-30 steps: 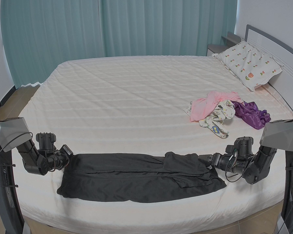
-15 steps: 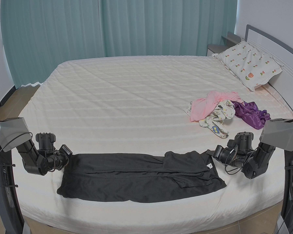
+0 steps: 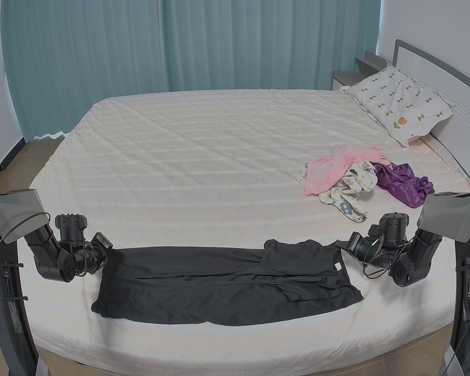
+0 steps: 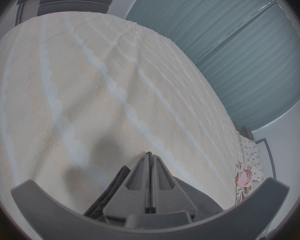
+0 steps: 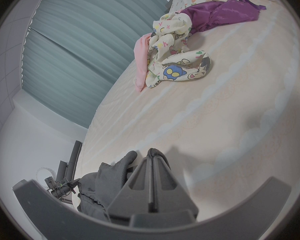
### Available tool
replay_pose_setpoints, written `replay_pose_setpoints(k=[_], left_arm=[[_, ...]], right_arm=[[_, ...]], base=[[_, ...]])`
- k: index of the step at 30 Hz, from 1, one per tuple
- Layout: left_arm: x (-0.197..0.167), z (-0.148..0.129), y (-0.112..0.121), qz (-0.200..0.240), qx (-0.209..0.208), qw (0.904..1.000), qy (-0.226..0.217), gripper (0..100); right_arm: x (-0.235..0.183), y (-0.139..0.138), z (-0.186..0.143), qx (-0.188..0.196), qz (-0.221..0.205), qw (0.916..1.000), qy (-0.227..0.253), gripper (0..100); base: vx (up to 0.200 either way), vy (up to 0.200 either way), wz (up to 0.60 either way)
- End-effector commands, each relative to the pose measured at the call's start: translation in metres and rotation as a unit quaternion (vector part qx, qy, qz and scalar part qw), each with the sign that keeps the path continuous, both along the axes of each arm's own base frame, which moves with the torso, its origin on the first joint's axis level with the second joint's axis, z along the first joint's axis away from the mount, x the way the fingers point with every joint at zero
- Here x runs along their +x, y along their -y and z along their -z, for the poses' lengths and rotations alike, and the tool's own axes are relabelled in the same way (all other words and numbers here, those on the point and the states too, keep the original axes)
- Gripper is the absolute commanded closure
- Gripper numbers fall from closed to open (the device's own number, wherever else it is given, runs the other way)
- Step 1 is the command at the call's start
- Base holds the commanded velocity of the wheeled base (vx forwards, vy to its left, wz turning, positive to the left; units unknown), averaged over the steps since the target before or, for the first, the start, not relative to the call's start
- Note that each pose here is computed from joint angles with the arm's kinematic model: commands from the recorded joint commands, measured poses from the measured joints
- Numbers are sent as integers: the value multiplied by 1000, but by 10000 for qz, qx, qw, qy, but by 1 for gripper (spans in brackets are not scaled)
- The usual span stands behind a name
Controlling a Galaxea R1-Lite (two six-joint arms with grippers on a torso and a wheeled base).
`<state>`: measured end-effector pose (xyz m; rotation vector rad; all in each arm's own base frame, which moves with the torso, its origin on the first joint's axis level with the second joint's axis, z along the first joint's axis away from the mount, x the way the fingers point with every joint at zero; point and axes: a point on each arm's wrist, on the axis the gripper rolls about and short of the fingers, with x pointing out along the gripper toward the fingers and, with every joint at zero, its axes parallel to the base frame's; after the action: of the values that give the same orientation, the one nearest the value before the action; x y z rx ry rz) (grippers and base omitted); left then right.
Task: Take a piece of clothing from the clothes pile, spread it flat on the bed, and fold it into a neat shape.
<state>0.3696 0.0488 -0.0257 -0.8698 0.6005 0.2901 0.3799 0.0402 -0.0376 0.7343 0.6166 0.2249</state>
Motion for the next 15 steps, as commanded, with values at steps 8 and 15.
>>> replay_pose_setpoints(k=[8, 15], left_arm=[[-1, 1, 0, 6, 10, 10000, -11, 100], [-1, -3, -1, -5, 27, 10000, 65, 0]], right_arm=[[-1, -1, 8, -1, -5, 10000, 17, 0], [-3, 1, -1, 17, 35, 9997, 236, 0]], base=[[0, 0, 0], [0, 0, 0]])
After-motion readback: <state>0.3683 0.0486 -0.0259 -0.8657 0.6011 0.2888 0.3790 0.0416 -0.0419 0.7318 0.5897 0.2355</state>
